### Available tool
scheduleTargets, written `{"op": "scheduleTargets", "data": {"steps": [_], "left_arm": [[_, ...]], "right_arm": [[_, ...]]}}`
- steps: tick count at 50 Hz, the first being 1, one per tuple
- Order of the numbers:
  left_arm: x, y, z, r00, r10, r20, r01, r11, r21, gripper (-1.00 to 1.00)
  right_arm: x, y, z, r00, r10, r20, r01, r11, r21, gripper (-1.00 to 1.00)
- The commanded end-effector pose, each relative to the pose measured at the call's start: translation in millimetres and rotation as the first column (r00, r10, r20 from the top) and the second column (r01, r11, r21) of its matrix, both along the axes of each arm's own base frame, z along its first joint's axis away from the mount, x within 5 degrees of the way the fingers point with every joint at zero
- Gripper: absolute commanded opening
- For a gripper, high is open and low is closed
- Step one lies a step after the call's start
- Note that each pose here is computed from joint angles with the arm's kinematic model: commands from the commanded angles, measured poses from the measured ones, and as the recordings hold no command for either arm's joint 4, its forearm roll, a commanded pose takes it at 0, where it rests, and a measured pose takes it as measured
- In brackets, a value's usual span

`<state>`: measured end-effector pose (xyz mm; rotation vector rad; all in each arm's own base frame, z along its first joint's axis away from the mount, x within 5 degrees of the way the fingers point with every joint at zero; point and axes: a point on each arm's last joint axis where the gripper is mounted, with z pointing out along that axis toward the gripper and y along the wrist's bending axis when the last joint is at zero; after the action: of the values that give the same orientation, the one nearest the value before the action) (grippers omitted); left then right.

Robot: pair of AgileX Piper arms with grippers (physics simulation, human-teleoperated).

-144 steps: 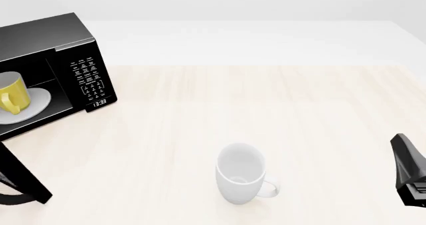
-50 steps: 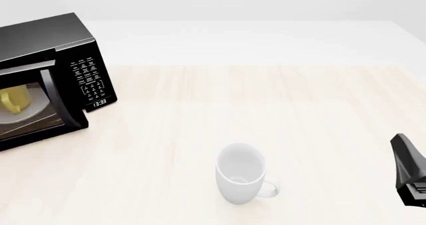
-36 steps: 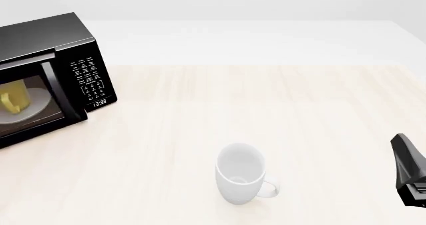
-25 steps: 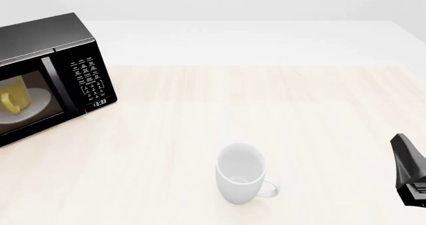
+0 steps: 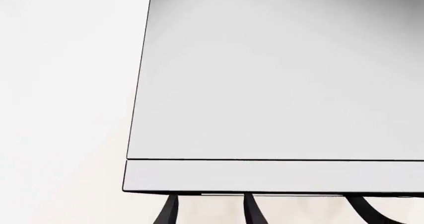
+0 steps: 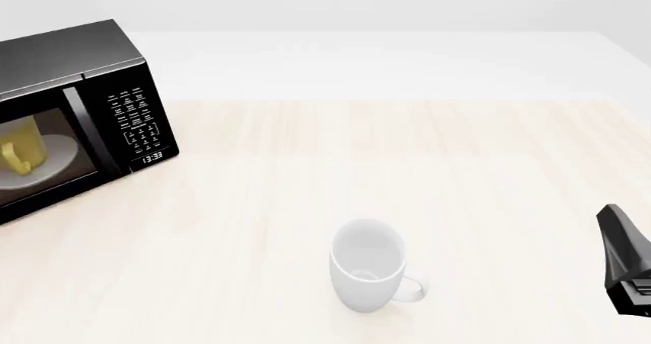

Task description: Put the yellow and white mug in the microwave and close it.

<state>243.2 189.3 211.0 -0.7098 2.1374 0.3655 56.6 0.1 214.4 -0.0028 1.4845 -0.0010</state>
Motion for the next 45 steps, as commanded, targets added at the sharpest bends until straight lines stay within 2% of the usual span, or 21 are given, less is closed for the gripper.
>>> {"op": "scheduleTargets", "data": {"steps": [1, 11, 27, 45], "left_arm": [[10.0, 13.0, 4.2, 0.976, 0.171, 0.137, -0.152, 0.978, -0.143, 1.0], [10.3, 2.9, 3.2, 0.978, 0.157, 0.137, -0.135, 0.978, -0.157, 1.0], [-8.8, -17.4, -2.3, 0.985, 0.135, 0.108, -0.117, 0.98, -0.162, 1.0], [-27.2, -40.6, 33.2, 0.981, 0.1, 0.168, -0.079, 0.989, -0.128, 1.0]], "right_arm": [[0.0, 0.0, 0.0, 1.0, 0.0, 0.0, 0.0, 1.0, 0.0, 1.0], [0.0, 0.0, 0.0, 1.0, 0.0, 0.0, 0.0, 1.0, 0.0, 1.0], [0.0, 0.0, 0.0, 1.0, 0.0, 0.0, 0.0, 1.0, 0.0, 1.0], [0.0, 0.0, 0.0, 1.0, 0.0, 0.0, 0.0, 1.0, 0.0, 1.0]]}}
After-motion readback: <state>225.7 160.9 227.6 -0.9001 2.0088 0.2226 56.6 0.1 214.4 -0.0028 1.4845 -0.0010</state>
